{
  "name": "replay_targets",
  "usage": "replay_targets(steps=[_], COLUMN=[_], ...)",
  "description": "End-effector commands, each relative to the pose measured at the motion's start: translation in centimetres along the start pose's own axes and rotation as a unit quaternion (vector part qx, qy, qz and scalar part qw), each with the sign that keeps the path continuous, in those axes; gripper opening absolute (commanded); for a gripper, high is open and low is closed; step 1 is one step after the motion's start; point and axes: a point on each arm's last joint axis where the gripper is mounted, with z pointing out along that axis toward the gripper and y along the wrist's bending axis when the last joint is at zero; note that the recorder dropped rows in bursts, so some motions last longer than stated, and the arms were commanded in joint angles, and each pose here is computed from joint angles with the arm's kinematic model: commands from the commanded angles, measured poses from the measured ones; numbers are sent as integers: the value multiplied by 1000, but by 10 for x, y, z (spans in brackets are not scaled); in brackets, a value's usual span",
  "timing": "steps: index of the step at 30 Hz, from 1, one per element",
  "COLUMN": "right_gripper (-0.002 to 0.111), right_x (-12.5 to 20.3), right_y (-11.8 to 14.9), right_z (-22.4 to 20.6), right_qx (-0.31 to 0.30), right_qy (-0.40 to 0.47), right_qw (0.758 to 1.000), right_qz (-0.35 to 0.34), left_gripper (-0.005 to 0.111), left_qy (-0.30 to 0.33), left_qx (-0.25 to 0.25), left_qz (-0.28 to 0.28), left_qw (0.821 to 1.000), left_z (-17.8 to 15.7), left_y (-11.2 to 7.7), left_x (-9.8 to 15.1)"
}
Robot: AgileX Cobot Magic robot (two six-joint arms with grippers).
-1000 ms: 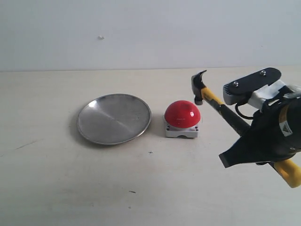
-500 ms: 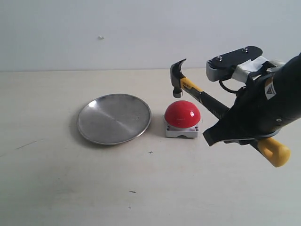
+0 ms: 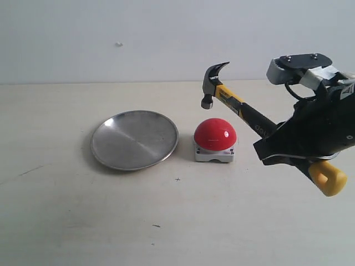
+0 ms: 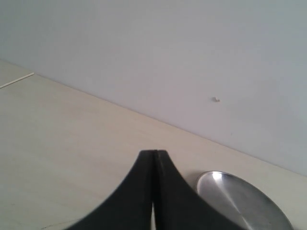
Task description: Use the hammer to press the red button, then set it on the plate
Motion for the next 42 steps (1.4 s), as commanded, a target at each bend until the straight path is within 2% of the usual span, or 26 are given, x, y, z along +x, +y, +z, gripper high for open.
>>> replay_targets(steps=[1,6,15,22,26,29,32,36,38,42], right_gripper=[0,0,0,0,0,0,0,0,0,0], right_x=[-10,-12,-35,-41,-40,-33,-18,-4,-6,-22], right_y=[-8,-11,-3,-1,-1,-4,-10,-16,-18,-16], right_z=[7,8,-35,-47,-45,-32,1,35,40,29], right_qx=[21,40,50,50,51,48,38,26,31,38], right_qy=[-31,-41,-147,-168,-159,-120,-33,73,61,-32], right_qw=[999,998,987,984,985,991,998,997,998,999], right_qz=[-13,-24,-38,-43,-45,-45,-23,-13,-13,4], left_gripper=[0,0,0,0,0,0,0,0,0,0], left_qy=[-3,-3,-3,-3,-3,-3,-3,-3,-3,-3], left_qx=[-2,-2,-2,-2,-2,-2,-2,-2,-2,-2], left_qz=[-5,-4,-4,-3,-3,-3,-3,-3,-3,-3], left_qw=[1000,1000,1000,1000,1000,1000,1000,1000,1000,1000], left_z=[0,0,0,0,0,0,0,0,0,0], left_y=[0,0,0,0,0,0,0,0,0,0], left_x=[0,0,0,0,0,0,0,0,0,0])
